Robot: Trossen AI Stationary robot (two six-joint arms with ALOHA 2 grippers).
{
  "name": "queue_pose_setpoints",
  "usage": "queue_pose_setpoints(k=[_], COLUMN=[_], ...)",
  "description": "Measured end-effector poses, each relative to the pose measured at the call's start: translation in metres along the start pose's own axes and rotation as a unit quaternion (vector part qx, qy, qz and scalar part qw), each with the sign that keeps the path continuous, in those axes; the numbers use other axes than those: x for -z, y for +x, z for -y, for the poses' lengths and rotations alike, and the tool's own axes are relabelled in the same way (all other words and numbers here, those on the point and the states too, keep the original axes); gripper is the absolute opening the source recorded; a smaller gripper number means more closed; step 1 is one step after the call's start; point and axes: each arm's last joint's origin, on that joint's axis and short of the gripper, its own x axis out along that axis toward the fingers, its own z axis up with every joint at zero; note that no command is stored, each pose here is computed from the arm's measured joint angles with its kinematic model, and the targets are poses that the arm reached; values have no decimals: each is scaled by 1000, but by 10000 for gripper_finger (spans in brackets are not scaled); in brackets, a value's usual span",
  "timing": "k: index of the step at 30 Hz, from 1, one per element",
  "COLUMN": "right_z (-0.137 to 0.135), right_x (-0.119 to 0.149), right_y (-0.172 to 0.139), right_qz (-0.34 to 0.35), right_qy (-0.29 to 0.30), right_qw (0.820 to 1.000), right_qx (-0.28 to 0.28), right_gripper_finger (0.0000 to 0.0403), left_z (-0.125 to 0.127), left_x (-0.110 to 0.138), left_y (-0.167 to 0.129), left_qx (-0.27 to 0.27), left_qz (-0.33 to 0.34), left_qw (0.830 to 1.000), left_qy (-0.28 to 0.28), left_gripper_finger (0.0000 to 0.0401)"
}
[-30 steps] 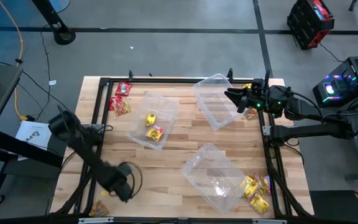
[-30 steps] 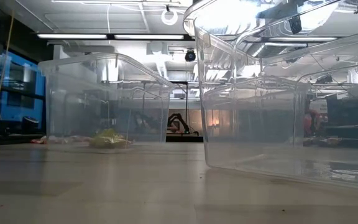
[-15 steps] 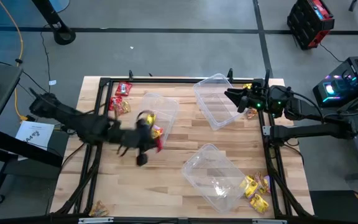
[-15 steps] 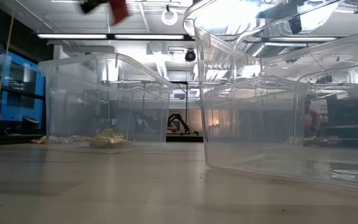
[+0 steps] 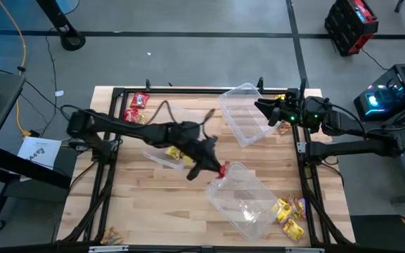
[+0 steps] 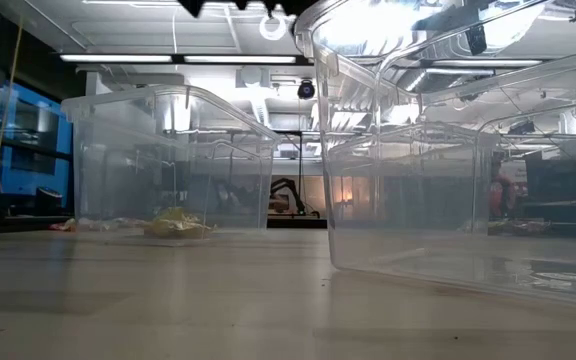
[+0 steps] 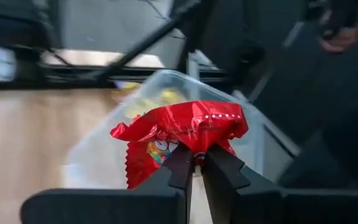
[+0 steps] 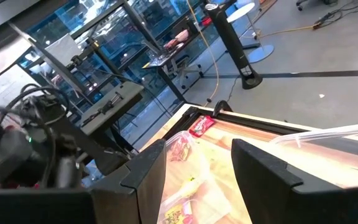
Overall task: Sort candy
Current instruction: Put red candy into the bottom right transparent bin, then put the brown candy into the top right transparent bin
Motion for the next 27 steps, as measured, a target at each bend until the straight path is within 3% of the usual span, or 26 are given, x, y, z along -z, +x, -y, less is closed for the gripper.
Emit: queue_pose_setpoints(k=[8,14,17,21,24,27], right_z=[0,0,0,0,0,0], right_x=[0,0,0,0,1,2], right_y=[0,0,0,0,0,0], right_qz=[0,0,-1,-4,-7,-17], right_qy=[0,0,0,0,-1,-1], right_qw=[1000,1000,1000,1000,1000,1000], right_qx=[0,0,-1,-5,-5,-7], right_gripper_finger=[177,177,177,177,177,177], left_z=[-5,0,0,15,50,91], left_x=[7,0,-1,1,10,32], left_y=[23,13,-8,-55,-85,-102], left_qx=[64,63,43,-9,-61,-115], left_qz=[-46,-52,-95,-192,-260,-337], left_qw=[995,994,989,966,945,913], left_qy=[-64,-74,-108,-174,-189,-200], left_gripper_finger=[94,158,170,169,161,152])
